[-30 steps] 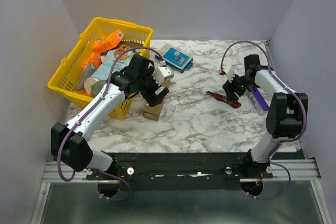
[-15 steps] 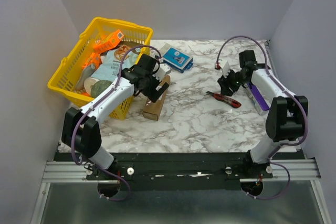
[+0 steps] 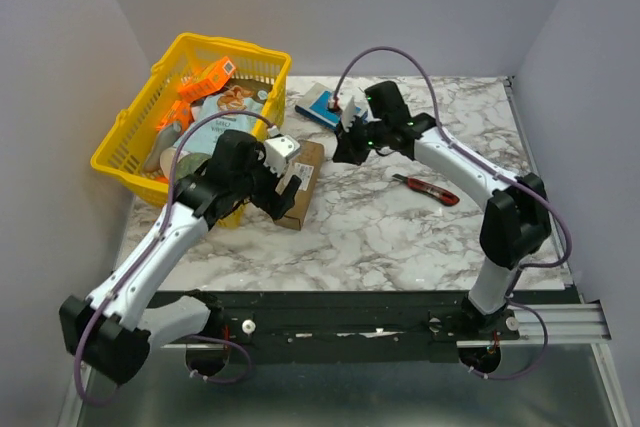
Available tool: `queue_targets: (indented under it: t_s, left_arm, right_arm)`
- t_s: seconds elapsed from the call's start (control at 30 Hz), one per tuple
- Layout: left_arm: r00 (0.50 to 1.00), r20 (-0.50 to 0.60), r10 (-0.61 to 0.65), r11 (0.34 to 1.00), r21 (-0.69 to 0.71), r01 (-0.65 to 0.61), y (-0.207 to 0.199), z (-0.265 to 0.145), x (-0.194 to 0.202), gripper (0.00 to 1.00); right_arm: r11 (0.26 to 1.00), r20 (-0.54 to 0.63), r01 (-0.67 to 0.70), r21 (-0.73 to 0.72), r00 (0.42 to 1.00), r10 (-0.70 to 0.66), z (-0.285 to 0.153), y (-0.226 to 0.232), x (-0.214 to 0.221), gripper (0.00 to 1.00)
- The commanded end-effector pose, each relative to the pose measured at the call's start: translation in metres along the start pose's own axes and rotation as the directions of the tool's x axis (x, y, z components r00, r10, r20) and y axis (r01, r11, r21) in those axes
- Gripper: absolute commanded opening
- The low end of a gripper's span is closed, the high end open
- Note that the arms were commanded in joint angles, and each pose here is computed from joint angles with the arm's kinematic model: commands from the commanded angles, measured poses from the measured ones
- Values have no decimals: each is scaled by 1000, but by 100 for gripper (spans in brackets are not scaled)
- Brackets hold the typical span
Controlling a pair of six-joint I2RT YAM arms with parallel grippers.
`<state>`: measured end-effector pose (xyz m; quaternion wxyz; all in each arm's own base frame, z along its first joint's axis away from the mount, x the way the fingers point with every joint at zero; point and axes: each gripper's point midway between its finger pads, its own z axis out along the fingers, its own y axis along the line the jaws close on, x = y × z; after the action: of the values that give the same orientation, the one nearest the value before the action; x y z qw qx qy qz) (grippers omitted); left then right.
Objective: Unpack the express box
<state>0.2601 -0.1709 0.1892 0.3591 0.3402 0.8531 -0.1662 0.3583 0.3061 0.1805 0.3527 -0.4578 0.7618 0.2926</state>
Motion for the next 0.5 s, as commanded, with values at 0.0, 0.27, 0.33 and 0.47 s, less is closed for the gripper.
queue_targets:
  t_s: [0.0,0.27,0.33,0.47]
  left_arm:
    - [966,241,91,994,-73,-76,0,-37,-33,99]
    - [971,211,117,983,-161,-84,16,-47,-27,99]
    - [968,220,121,983,-160,-87,16,-49,-32,99]
    - [965,226,132,982,-165,-95,17,-50,-37,99]
  right_arm:
    - [998,11,-13,-59,1000,13,45,29,-21,4]
    - [996,-65,79,-45,994,-82,95,35,-3,1]
    - [996,-91,81,-34,992,-83,103,32,10,1]
    - [995,-149,104,5,984,-102,110,21,35,1]
